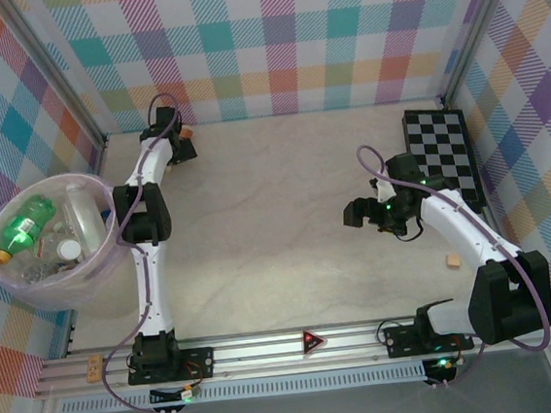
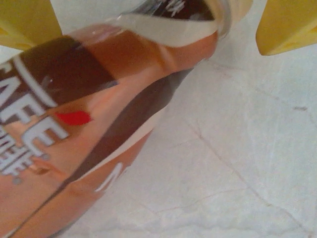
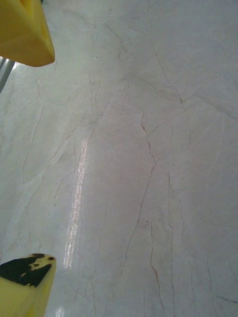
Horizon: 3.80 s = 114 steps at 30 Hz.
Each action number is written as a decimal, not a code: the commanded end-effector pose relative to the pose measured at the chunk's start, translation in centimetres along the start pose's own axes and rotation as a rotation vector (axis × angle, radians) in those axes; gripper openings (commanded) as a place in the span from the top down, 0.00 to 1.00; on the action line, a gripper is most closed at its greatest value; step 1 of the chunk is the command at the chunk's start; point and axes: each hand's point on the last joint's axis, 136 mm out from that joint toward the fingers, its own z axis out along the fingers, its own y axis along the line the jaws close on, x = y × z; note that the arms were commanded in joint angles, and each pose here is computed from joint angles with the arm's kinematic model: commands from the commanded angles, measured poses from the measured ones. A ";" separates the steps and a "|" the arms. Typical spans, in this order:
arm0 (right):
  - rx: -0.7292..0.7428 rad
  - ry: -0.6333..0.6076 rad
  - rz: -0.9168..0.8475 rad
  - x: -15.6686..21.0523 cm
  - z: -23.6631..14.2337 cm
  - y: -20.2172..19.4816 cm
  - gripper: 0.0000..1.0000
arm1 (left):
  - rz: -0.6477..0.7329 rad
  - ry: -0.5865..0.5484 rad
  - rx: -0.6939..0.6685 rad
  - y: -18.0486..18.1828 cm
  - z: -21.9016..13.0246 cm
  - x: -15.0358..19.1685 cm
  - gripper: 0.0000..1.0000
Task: Put the plastic bottles in the bin
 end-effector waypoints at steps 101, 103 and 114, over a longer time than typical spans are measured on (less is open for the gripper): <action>-0.201 0.007 -0.096 -4.5 1.4 4.6 0.03 | -0.084 -0.208 -0.143 21.6 -38.4 8.9 0.43; -0.198 0.010 -0.094 -4.5 1.4 4.6 0.03 | -0.079 -0.170 -0.195 22.4 -37.6 10.3 0.46; -0.196 0.005 -0.097 -4.4 1.2 4.6 0.03 | -0.125 -0.075 -0.349 25.5 -35.1 14.1 0.65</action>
